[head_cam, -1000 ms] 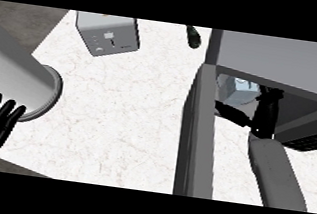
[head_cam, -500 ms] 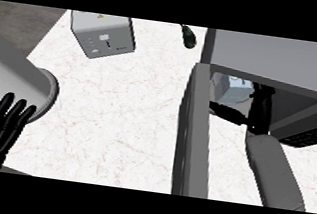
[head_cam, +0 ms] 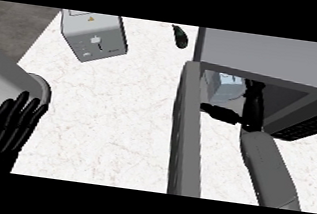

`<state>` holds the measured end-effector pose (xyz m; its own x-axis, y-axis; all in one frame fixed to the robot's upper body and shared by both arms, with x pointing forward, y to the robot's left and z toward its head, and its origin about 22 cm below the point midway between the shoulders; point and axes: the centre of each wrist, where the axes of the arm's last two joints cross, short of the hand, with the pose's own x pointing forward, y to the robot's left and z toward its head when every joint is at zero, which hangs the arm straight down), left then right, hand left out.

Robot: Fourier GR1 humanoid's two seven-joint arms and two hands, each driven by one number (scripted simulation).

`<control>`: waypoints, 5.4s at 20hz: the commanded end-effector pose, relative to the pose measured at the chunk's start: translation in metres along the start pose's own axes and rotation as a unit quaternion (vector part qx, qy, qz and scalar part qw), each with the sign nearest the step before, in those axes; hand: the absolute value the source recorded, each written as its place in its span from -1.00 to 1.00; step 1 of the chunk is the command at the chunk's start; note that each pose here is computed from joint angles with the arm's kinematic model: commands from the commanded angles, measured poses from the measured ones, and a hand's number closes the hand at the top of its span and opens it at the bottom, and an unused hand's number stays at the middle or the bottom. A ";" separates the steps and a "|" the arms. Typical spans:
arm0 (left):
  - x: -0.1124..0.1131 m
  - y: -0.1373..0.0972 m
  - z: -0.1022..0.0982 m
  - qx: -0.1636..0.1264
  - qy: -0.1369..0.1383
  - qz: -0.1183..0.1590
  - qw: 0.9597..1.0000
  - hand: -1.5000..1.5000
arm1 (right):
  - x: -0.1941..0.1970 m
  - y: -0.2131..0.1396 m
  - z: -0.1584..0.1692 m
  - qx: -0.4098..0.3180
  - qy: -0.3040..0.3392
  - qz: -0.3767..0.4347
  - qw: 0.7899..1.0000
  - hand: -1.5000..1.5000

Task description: Pick up the milk, place it into the microwave and close the microwave

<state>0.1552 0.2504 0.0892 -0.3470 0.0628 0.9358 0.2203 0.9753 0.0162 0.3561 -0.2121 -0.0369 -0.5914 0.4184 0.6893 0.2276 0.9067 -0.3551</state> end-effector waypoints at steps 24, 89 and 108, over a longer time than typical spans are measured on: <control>-0.065 -0.060 -0.056 -0.158 0.077 -0.019 0.984 1.00 | -0.018 -0.028 0.047 0.061 0.181 -0.189 0.963 -1.00; -0.109 -0.200 -0.218 0.019 0.070 0.021 0.997 1.00 | 0.147 -0.185 0.011 0.218 0.012 -0.354 0.909 -1.00; -0.120 -0.194 -0.218 0.035 0.038 0.045 0.998 1.00 | 0.160 -0.204 -0.013 0.227 -0.005 -0.350 0.909 -1.00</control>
<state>0.3296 0.0018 0.0396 -0.2537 0.1407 0.9570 0.2331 0.9691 -0.0807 0.2243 -0.3269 0.1484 -0.4717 -0.2594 0.8427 -0.5523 0.8320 -0.0531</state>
